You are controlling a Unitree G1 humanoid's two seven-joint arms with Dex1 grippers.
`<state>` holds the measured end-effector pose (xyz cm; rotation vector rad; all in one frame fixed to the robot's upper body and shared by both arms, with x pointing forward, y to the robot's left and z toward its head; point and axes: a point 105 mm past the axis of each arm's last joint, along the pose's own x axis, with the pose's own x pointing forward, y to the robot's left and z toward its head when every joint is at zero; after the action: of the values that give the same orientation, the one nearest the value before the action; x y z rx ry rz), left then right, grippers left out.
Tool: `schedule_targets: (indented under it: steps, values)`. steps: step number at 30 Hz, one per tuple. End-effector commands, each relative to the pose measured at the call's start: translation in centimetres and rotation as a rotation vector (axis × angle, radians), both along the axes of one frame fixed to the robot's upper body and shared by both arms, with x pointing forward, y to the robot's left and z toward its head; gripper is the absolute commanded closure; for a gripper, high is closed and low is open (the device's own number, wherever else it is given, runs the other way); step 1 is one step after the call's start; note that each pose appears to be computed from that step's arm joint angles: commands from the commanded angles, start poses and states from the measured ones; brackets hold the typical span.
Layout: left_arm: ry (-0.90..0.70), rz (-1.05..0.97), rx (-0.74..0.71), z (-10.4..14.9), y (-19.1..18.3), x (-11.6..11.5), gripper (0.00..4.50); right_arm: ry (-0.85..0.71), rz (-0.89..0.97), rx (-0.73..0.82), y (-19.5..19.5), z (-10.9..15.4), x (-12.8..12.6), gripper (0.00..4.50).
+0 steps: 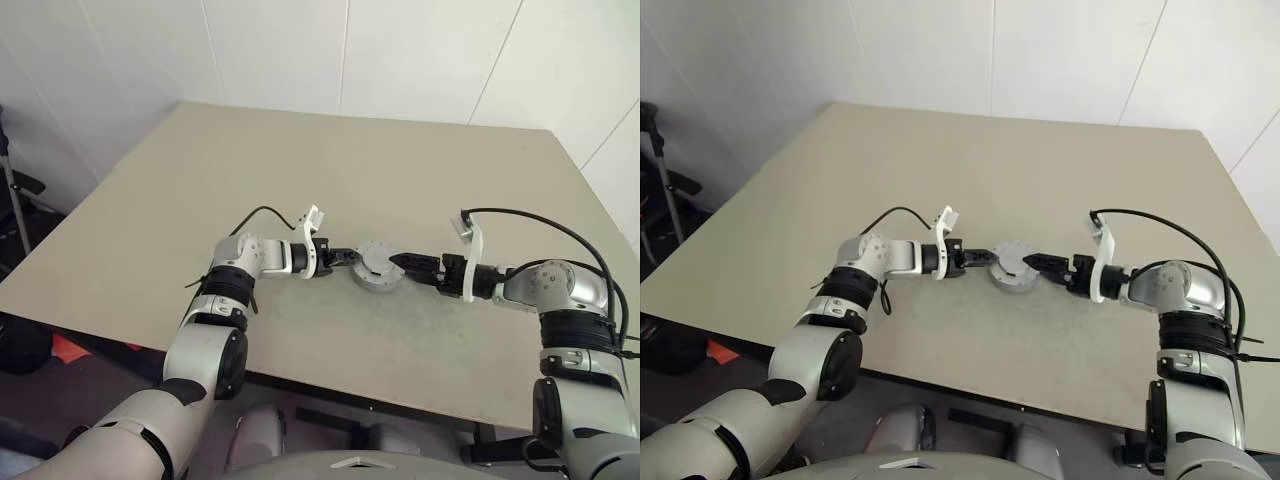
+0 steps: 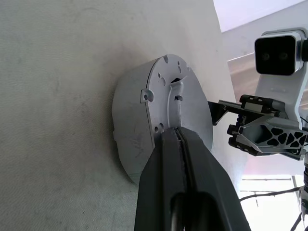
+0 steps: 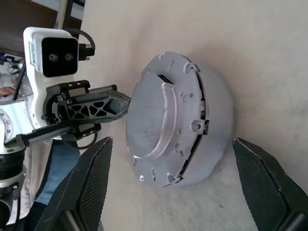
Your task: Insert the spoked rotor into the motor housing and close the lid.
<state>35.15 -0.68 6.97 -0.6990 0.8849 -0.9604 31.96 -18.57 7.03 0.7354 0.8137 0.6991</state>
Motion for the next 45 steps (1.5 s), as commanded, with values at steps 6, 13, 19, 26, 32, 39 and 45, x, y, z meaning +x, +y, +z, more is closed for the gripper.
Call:
schedule_targets:
  steps: [6,13,19,26,32,39,45]
  values:
    - [0.027,0.005,0.067,-1.4,0.5,-0.5,4.5,0.012,0.049,0.162,4.0,1.5,0.5,0.01]
    - [0.021,0.015,0.071,-1.5,0.7,-0.3,4.5,0.028,0.069,0.19,5.9,1.3,0.2,0.01]
    - [0.02,0.02,0.072,-1.4,0.7,-0.2,4.5,0.027,0.085,0.215,7.7,1.1,0.5,0.01]
    - [0.014,0.03,0.074,-1.4,0.8,-0.1,4.5,0.026,0.114,0.243,9.7,1.2,0.5,0.01]
    - [0.012,0.037,0.076,-1.5,0.9,0.0,4.5,0.021,0.125,0.26,10.6,1.3,0.6,0.01]
    - [0.009,0.046,0.077,-1.5,1.0,0.2,4.5,0.023,0.156,0.28,12.1,1.5,0.5,0.01]
    - [0.009,0.05,0.076,-1.5,1.0,0.2,4.5,0.028,0.18,0.276,13.0,1.4,0.4,0.01]
